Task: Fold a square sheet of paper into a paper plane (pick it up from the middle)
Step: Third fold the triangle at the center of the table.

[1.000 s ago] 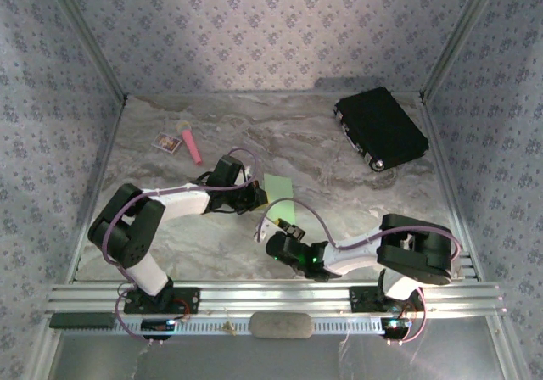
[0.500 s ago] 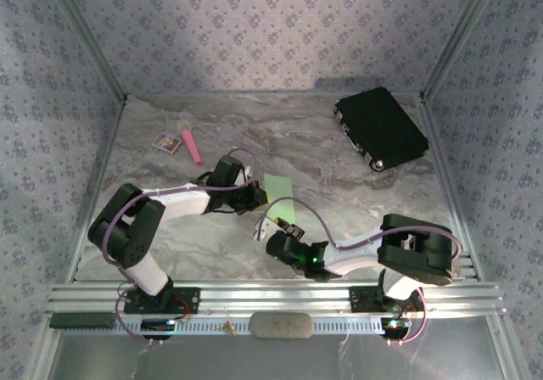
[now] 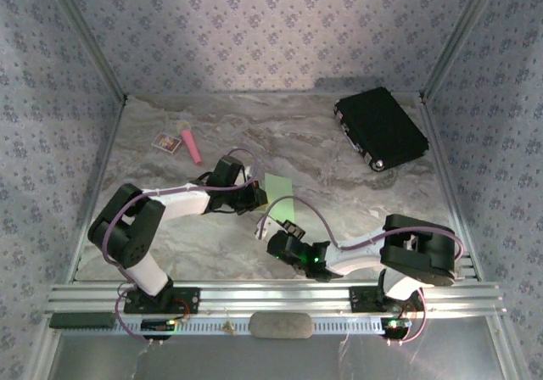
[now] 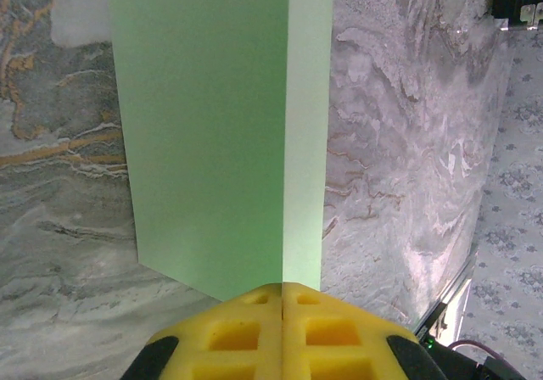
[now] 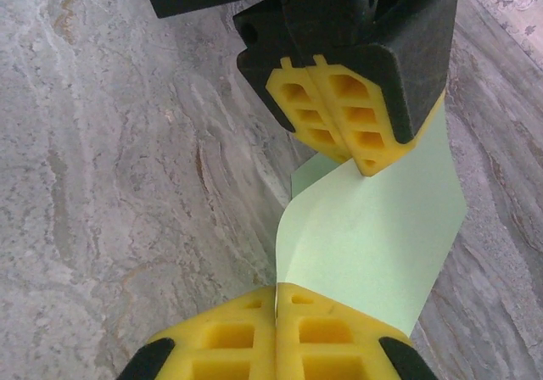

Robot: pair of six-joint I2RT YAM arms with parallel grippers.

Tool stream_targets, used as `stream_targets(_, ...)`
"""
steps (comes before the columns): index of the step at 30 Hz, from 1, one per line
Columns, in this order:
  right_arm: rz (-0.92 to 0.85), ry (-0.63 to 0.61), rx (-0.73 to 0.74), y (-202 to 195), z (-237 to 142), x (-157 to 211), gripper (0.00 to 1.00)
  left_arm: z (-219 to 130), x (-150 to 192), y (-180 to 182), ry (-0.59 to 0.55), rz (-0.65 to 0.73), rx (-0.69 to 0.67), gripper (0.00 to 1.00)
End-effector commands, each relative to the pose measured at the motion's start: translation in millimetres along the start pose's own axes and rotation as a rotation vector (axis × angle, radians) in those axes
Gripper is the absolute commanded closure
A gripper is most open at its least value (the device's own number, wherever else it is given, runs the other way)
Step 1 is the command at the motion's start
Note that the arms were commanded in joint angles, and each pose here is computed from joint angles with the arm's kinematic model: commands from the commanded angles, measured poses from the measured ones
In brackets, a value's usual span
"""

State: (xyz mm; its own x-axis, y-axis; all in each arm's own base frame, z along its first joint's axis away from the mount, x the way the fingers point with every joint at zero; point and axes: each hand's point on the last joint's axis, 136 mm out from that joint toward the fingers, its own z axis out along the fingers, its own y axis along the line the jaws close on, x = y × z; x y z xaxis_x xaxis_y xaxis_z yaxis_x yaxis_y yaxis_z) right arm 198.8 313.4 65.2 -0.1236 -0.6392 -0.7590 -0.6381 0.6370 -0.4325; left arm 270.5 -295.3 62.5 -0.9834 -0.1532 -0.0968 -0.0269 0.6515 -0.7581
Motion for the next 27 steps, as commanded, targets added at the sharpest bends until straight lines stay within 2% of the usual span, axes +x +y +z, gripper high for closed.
stream_targets(1,0.029,0.006,-0.007,-3,-3,2,0.98,-5,0,-4,-0.009,0.008,0.010,0.88)
stream_targets(4,0.037,0.009,-0.020,-3,-3,3,0.99,-9,-1,-3,-0.024,0.012,-0.003,0.77)
stream_targets(6,0.042,0.016,-0.038,-1,-3,4,0.99,-12,-3,-2,-0.038,0.016,-0.020,0.62)
stream_targets(9,0.068,0.030,-0.089,2,-3,5,0.99,-20,-6,2,-0.065,0.021,-0.058,0.50)
stream_targets(11,0.099,0.042,-0.129,4,-3,5,0.99,-25,-8,2,-0.085,0.024,-0.076,0.45)
stream_targets(18,0.257,0.072,-0.340,8,-5,0,0.99,-41,-14,1,-0.122,0.049,-0.101,0.45)
stream_targets(22,0.339,0.127,-0.475,8,-10,3,1.00,-44,-18,-3,-0.123,0.065,-0.102,0.53)
stream_targets(27,0.421,0.123,-0.568,3,-15,-2,1.00,-41,-27,-9,-0.116,0.074,-0.083,0.64)
